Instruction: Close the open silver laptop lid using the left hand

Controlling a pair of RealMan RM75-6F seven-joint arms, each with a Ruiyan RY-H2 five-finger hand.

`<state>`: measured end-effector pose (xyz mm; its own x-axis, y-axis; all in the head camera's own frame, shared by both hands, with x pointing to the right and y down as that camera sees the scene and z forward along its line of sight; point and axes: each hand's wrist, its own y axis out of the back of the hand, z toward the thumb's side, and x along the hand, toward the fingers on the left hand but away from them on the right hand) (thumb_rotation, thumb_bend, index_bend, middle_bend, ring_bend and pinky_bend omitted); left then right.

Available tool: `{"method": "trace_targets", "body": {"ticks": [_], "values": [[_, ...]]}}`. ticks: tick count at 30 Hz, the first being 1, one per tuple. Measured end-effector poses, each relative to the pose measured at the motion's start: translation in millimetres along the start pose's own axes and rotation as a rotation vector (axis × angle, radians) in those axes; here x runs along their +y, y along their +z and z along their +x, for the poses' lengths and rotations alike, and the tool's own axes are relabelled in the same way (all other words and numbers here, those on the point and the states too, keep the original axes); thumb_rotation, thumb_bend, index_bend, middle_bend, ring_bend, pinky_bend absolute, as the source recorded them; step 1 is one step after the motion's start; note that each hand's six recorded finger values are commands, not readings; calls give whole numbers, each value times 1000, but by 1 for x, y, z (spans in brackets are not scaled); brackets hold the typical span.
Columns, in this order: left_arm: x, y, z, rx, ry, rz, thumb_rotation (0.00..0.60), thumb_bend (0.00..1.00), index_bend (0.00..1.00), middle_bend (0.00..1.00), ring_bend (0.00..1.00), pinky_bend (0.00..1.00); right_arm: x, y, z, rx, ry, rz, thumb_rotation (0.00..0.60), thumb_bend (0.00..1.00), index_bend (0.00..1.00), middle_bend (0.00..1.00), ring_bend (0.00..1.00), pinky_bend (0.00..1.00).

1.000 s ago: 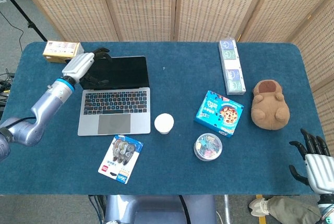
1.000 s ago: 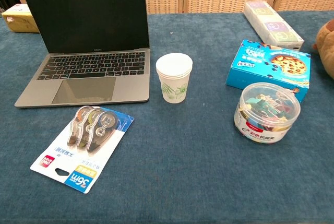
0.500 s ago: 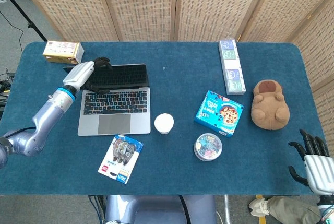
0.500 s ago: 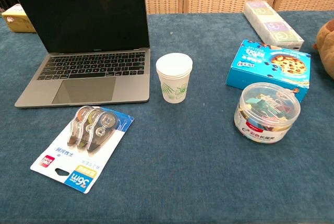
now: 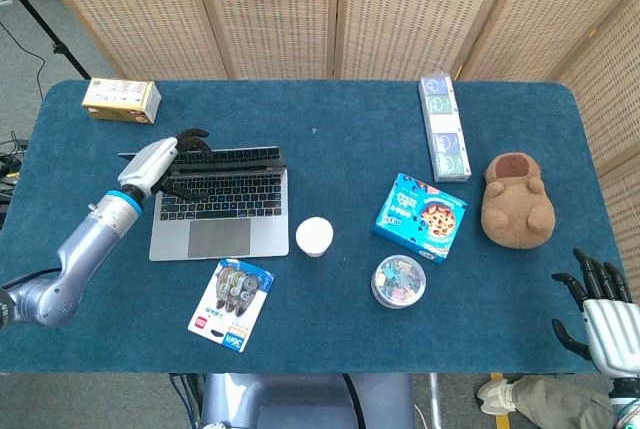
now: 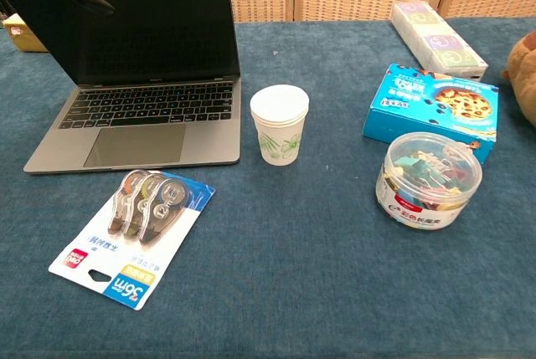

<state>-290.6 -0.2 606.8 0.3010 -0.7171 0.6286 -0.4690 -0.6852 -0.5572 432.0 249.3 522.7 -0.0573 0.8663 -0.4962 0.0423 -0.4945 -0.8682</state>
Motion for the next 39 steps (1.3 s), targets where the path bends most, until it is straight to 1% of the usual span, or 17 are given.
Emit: {"method": "trace_targets", "body": {"ticks": [19,25,34,39], "values": [[-10,17,-36,11,-39,-59,600,135,339,193,268,211,-1,4,2,12,4,5,600,353,255,0,0,0],[-17,13,-44,39,-63,-103,600,130,339,193,268,211,2,5,5,12,-5,4,600,353,255,0,0,0],[-30,2,-54,78,-103,-130,600,130,337,193,268,211,4,6,7,16,-5,7,600,353,260,0,0,0],[-40,-3,-56,98,-127,-161,600,130,337,193,268,211,5,7,9,18,-4,10,600,353,261,0,0,0]]}}
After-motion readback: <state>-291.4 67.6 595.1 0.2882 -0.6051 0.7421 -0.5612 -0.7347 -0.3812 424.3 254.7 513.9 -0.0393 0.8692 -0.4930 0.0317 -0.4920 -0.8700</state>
